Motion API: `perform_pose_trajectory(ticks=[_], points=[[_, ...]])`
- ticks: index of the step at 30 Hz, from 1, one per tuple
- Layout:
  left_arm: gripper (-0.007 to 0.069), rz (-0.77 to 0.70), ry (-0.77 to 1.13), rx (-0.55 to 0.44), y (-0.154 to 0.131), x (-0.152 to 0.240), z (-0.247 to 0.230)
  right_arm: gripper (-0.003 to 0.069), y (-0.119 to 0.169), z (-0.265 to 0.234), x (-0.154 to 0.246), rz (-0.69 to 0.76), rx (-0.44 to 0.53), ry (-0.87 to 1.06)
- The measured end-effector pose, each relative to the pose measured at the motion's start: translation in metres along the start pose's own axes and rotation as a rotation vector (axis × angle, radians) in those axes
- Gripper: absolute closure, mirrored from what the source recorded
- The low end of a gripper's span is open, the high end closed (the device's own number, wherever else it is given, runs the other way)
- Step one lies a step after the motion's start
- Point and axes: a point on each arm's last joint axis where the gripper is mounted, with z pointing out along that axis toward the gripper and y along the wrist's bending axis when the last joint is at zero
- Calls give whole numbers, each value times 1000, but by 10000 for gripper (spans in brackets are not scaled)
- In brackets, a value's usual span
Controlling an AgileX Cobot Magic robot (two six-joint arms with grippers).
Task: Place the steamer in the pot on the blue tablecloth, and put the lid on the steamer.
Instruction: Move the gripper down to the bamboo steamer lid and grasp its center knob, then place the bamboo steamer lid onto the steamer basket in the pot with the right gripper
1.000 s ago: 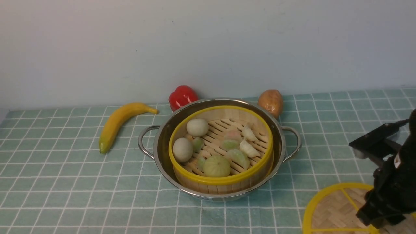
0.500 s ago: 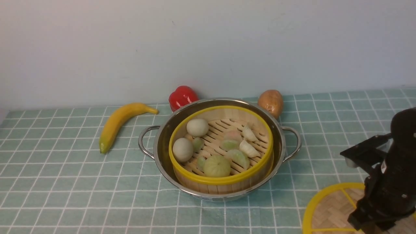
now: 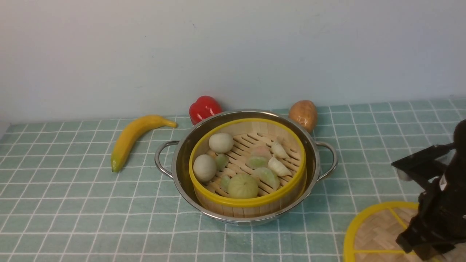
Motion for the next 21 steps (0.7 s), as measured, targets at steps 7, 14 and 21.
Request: perform_pose_trajectory(ticks=[7,14,21], points=[[383,0,0,0,0,0,0,513,3,-90,-1,-35,-7,-326],[382,0,0,0,0,0,0,513,41,-155,-33,-273,-149,-585],[382,0,0,0,0,0,0,513,97,-151,-99,-484,-156,-634]])
